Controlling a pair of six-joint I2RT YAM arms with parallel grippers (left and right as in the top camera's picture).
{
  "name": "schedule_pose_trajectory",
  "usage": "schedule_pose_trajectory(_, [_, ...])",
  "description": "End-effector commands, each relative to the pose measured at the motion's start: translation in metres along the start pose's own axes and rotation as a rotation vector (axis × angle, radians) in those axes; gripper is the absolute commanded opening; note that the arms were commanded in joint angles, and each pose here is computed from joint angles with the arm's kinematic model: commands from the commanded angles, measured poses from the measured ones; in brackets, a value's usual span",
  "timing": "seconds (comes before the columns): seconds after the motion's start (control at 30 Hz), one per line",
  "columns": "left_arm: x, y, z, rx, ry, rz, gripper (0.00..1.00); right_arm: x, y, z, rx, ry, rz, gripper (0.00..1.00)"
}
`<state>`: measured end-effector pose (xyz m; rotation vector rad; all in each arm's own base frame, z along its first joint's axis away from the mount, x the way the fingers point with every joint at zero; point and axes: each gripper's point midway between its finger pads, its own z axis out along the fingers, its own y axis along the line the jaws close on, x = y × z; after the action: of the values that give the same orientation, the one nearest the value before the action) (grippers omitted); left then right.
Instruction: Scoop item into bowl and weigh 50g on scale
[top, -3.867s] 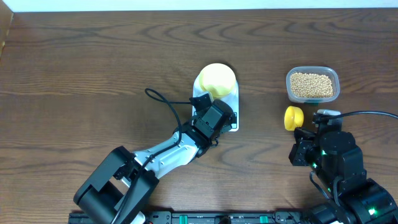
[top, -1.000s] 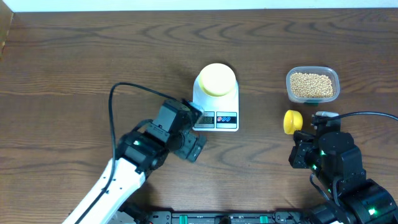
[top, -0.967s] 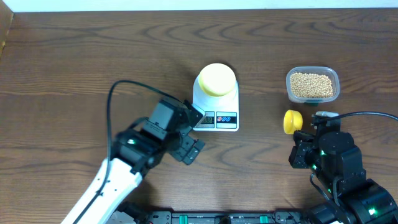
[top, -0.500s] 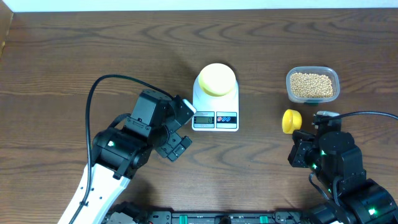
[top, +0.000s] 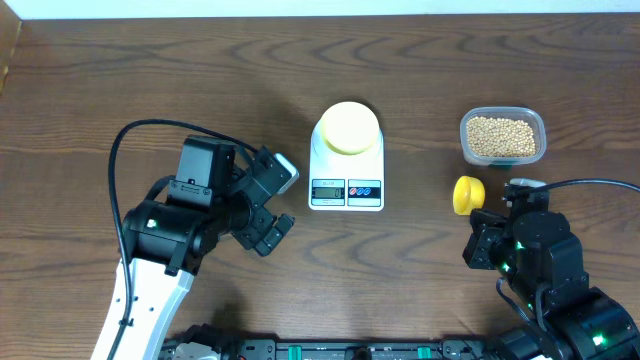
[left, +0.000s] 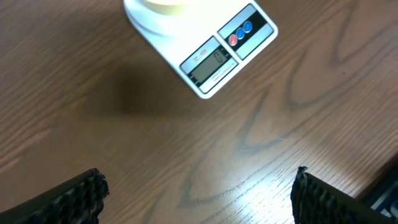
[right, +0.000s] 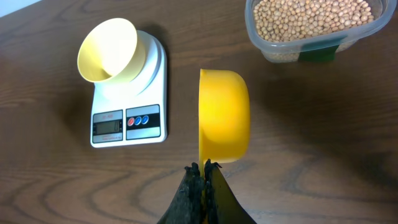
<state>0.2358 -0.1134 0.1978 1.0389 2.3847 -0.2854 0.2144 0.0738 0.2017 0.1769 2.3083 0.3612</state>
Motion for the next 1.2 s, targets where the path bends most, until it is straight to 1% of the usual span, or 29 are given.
schedule_pose_trajectory(0.0, [-0.006,-0.006,-0.003,0.033,-0.030,0.019,0.97,-0.006,0.002,-0.004,-0.009,-0.016,0.017,0.01])
schedule_pose_trajectory(0.6, [-0.006,-0.005,-0.003,0.033,-0.030,0.019,0.97,-0.002,0.007,-0.004,-0.039,0.007,0.016,0.01])
schedule_pose_trajectory(1.17, [-0.006,-0.005,-0.003,0.032,-0.030,0.020,0.97,0.008,0.002,-0.004,-0.016,0.048,0.012,0.01])
